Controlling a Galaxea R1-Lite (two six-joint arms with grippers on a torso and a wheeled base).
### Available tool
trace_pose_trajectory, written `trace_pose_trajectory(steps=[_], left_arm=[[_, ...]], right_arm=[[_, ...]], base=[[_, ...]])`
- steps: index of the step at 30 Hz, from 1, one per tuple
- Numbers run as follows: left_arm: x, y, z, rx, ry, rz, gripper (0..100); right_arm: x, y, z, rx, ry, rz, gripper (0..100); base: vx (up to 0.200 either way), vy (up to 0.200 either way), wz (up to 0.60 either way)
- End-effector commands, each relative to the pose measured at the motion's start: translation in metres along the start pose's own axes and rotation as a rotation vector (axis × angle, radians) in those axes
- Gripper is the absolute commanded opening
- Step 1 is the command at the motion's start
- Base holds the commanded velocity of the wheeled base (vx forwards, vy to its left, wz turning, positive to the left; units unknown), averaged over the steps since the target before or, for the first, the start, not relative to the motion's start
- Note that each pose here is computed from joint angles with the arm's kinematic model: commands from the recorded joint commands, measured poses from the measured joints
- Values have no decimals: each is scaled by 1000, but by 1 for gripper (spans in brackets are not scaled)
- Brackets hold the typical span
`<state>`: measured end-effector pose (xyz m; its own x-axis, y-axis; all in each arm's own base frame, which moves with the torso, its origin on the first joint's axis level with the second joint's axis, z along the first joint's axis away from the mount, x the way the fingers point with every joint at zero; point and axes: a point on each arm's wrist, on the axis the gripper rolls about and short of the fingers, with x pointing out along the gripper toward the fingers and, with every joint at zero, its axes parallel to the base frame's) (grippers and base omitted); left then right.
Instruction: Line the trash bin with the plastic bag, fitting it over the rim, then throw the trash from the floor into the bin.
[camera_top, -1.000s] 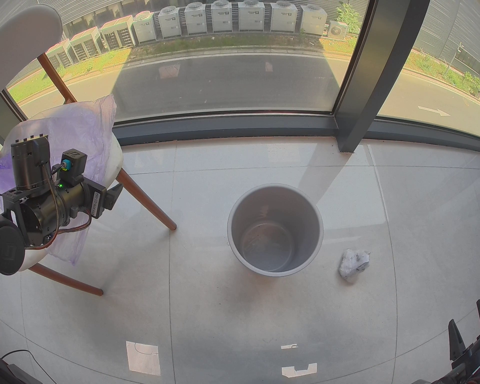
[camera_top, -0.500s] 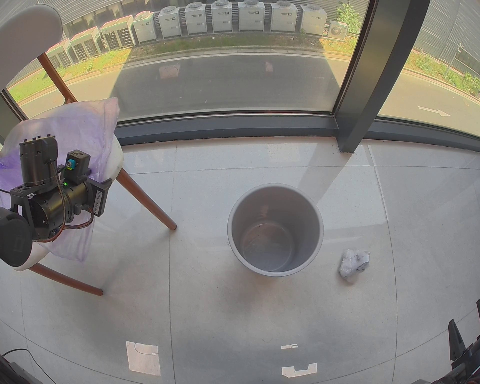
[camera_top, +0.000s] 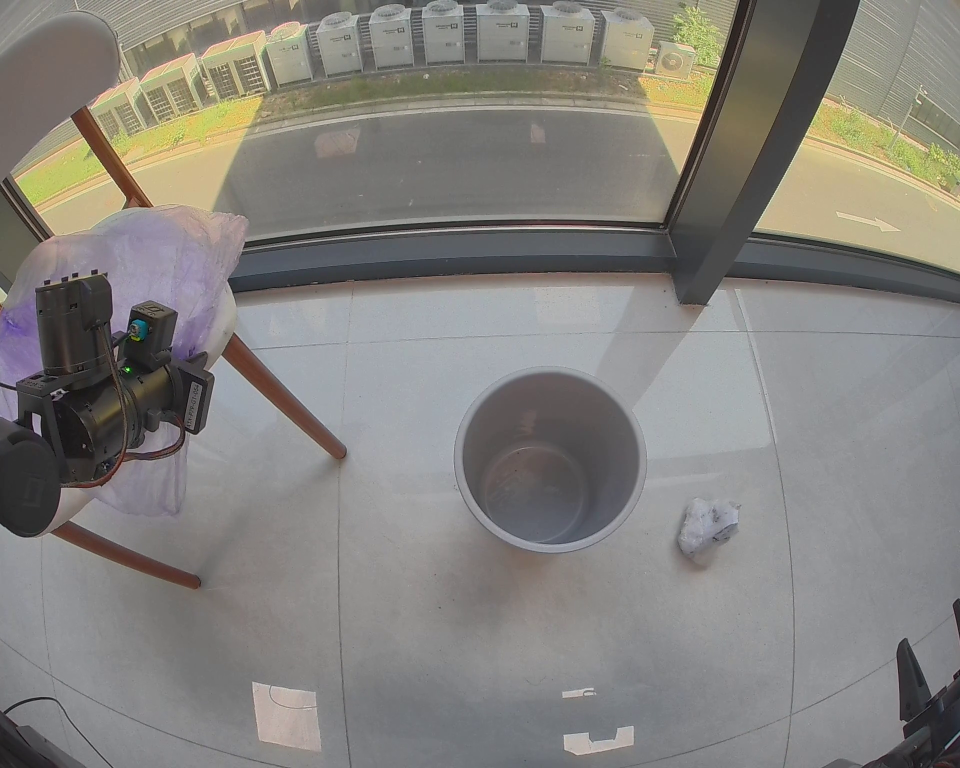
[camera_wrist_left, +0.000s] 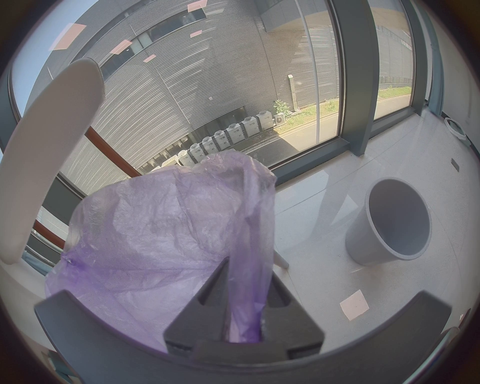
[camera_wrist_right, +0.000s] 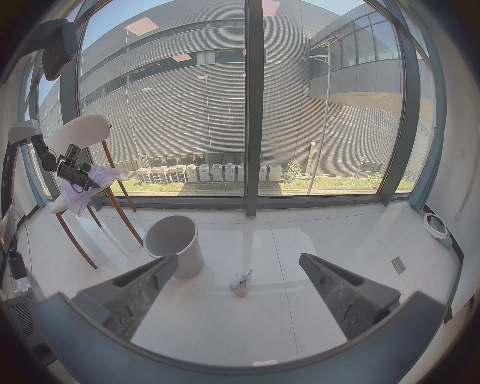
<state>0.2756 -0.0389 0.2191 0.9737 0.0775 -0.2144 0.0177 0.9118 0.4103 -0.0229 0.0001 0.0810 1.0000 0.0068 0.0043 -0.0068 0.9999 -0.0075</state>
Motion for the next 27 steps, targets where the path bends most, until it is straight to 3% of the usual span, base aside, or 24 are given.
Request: trace_pose_trajectory(steps=[1,10,16,19,22,27], left_arm=[[-22,-2,13,-9,-72,-23,0],[-61,-8,15,-28,-135,-76,0],[-73,-23,23,-25,-199,-202,0],[-80,-36,28,-89,-216,-302,0],[-93,-56,42,-216,-246,-422,0],[-107,-69,59,-310,-285,-525,0]], right_arm=[[0,0,-5,0,1,1,100],[0,0,-5,0,1,1,100],[0,0,-5,0,1,1,100],[0,0,-5,0,1,1,100],[0,0,-5,0,1,1,100],[0,0,-5,7,1,-1,100]], base=[[0,0,0],[0,0,0],[0,0,0],[0,0,0],[0,0,0],[0,0,0]])
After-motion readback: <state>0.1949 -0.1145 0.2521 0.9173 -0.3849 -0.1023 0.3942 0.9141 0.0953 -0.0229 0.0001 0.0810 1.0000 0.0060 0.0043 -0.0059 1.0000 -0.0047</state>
